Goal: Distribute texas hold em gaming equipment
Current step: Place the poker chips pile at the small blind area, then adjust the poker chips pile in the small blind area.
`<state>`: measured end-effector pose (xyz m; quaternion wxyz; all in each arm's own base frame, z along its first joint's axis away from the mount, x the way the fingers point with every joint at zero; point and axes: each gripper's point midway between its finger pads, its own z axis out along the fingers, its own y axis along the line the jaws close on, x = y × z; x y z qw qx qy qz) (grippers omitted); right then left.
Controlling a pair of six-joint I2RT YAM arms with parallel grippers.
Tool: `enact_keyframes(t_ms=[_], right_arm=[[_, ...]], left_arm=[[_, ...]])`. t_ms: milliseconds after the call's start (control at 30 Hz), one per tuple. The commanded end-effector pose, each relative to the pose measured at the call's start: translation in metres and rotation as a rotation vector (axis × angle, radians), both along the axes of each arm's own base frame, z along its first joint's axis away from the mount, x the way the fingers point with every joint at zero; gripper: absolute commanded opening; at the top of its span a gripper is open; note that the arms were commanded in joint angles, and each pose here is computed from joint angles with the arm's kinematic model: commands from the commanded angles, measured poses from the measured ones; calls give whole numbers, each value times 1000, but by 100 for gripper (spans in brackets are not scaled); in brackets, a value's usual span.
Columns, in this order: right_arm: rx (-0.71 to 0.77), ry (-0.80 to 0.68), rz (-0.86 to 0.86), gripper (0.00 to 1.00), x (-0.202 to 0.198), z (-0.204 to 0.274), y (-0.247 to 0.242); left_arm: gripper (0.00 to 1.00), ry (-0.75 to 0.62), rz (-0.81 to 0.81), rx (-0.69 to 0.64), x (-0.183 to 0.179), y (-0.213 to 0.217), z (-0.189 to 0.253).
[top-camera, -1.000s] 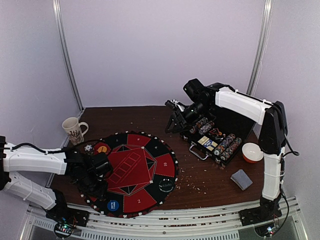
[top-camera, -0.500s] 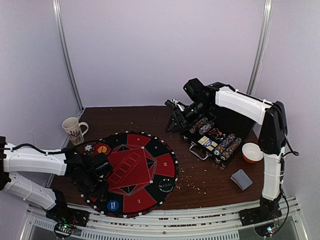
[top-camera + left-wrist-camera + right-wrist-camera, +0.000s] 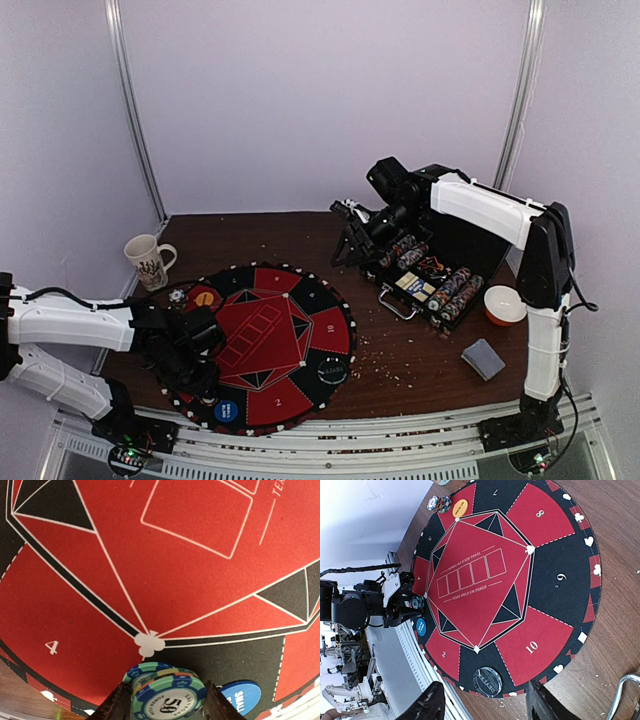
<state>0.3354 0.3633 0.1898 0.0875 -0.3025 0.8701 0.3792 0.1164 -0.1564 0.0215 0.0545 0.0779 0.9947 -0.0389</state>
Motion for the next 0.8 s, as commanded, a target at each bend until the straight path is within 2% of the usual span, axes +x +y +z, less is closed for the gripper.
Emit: enact_keyframes(t_ms=[0,367,533,700,767], right_arm=[[-8,-11,9,58,2,1,1],[-9,-10,15,58,1,1,1],[-11,-14,19,58,1,1,0],[-14,-10,27,58,-1,0,0],[-17,-7,29,58,-2,-2,-1]], left_arm=[[55,9,5,8,-2,4,-3],[76,-125,-11,11,24,2,30],[87,-217,-190,-51,42,-23,58],[97,-150,-386,-118,25,-40,52],[98,-112,-413,-88,22,-37,46]])
